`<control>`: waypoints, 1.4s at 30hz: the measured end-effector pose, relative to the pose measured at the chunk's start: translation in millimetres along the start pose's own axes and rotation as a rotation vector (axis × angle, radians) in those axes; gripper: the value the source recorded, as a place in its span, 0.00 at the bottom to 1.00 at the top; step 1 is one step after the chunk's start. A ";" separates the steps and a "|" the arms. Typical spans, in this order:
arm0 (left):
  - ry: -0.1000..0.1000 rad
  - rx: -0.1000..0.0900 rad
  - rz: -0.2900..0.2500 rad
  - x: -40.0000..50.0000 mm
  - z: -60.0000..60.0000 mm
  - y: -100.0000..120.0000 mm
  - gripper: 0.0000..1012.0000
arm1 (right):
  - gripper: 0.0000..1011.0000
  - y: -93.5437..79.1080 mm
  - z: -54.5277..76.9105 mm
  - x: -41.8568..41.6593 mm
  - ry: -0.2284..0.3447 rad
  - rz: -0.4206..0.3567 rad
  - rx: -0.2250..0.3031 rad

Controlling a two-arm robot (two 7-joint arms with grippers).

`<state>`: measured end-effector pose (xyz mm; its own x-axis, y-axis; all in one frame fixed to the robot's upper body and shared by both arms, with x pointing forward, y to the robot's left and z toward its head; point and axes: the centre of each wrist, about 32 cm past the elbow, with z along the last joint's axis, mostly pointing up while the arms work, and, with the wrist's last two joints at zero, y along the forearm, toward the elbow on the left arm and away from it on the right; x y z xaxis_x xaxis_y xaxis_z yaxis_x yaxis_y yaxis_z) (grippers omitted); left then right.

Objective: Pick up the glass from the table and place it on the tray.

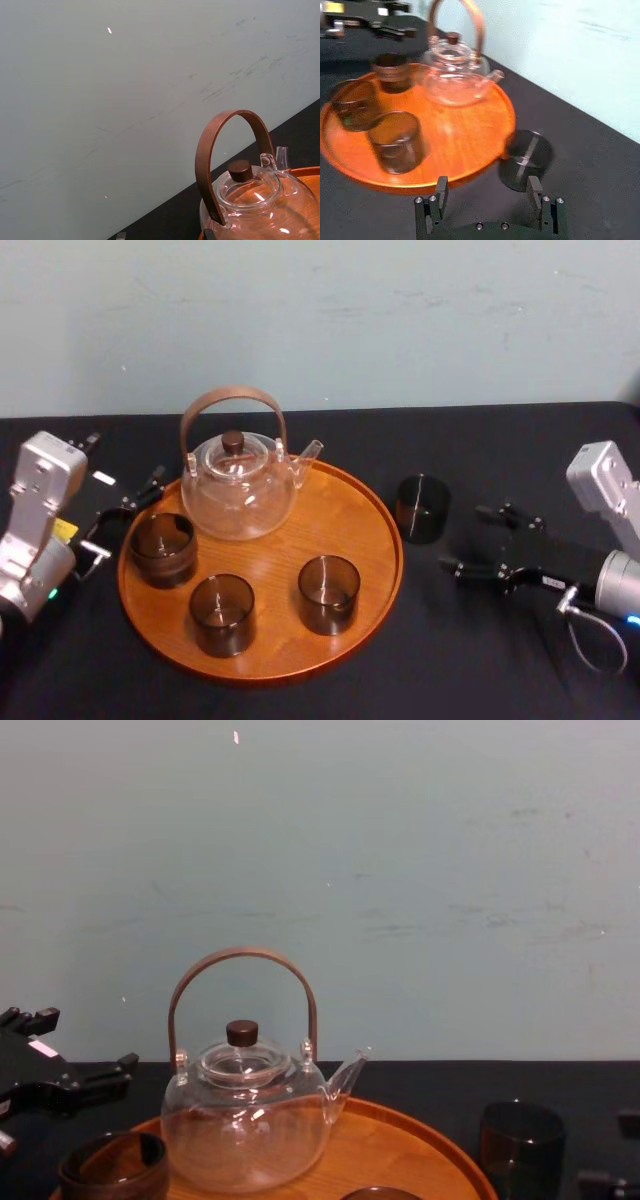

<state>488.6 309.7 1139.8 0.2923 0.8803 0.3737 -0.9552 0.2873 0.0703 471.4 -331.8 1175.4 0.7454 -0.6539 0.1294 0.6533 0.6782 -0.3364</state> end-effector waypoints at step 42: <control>0.000 0.000 0.000 0.0 0.0 0.0 0.99 | 0.99 49.6 8.4 24.4 0.117 -0.075 -0.074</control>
<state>488.6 309.7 1139.8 0.2923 0.8803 0.3738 -0.9552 0.2873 0.0703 523.2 -311.3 1169.7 0.6716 -0.7393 0.0489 0.6919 0.6022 -0.3983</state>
